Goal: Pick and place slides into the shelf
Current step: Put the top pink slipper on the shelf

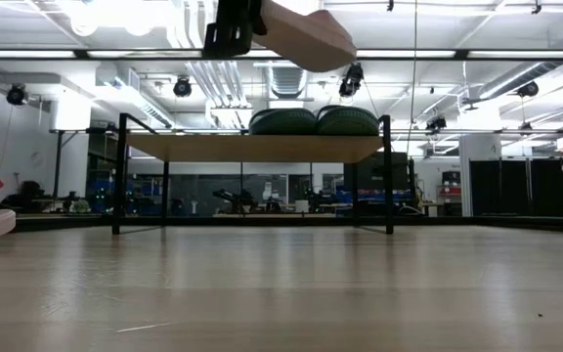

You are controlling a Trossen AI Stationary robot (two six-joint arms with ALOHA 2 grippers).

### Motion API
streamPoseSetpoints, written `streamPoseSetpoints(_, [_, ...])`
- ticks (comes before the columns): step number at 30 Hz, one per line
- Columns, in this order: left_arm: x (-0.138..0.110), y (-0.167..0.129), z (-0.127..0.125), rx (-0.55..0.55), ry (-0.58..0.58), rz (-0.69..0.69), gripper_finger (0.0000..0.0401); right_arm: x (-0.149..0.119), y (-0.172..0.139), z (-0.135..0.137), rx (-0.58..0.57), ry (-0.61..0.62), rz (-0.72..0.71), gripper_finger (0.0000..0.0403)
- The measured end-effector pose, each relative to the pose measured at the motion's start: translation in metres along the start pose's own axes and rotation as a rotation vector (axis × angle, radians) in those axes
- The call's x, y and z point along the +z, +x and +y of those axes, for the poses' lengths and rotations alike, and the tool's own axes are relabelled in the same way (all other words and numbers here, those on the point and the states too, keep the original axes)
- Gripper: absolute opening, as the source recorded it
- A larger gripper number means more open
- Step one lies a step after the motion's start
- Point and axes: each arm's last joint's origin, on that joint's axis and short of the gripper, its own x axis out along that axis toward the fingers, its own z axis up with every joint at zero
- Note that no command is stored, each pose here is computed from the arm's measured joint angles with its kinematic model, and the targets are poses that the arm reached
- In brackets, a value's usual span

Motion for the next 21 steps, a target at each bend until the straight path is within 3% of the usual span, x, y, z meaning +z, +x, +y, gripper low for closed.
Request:
streamPoseSetpoints(10, [0.000, 0.008, 0.006, 0.002, -0.011, 0.016, 0.0040, -0.003, 0.017, -0.016, -0.041, 0.029, 0.054, 0.0171])
streamPoseSetpoints(21, [0.011, 0.008, 0.021, -0.005, -0.055, -0.093, 0.0040, -0.004, 0.035, -0.024, -0.066, 0.039, 0.096, 0.0166])
